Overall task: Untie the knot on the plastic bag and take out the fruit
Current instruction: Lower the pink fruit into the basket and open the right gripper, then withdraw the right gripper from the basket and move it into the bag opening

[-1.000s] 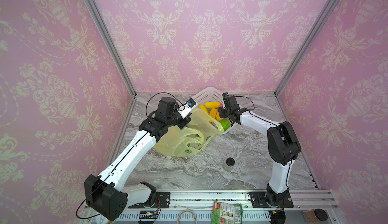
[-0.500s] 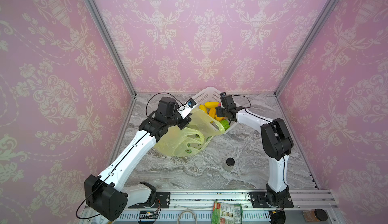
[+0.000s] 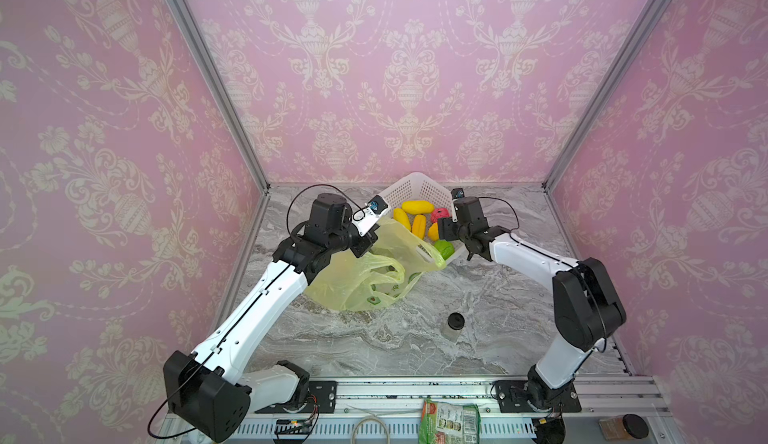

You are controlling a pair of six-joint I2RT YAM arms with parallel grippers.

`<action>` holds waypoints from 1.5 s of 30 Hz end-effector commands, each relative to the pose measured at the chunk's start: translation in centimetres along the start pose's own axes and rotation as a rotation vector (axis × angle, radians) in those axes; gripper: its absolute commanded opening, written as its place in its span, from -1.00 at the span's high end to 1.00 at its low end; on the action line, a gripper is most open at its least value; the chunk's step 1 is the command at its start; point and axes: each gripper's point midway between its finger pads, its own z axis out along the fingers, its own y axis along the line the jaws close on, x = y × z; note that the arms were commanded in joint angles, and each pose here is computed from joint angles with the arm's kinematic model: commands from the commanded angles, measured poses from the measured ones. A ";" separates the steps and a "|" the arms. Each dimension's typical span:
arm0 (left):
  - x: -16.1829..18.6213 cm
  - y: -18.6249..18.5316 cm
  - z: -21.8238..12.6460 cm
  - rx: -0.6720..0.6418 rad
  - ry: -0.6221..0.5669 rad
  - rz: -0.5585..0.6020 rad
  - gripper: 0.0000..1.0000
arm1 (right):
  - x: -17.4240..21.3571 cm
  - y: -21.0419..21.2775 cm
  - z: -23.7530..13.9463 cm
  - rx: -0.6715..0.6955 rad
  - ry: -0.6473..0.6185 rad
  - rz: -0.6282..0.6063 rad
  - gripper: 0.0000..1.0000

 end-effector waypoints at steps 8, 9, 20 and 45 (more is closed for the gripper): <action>-0.3 -0.8 -0.3 0.031 -0.024 -0.017 0.85 | -4.3 4.1 -18.7 -0.454 -0.554 0.001 -0.06; -0.2 -0.8 -0.3 0.029 -0.021 -0.018 0.85 | -4.2 4.8 -20.0 -0.485 -0.583 -0.031 -0.05; -0.4 -0.8 -0.4 0.030 -0.027 -0.020 0.83 | -0.8 14.4 -23.1 -0.713 -0.588 -0.385 0.01; -0.8 -0.5 -1.2 -0.006 -0.059 0.018 0.82 | 4.7 23.3 -7.1 -0.507 -0.240 -0.715 0.15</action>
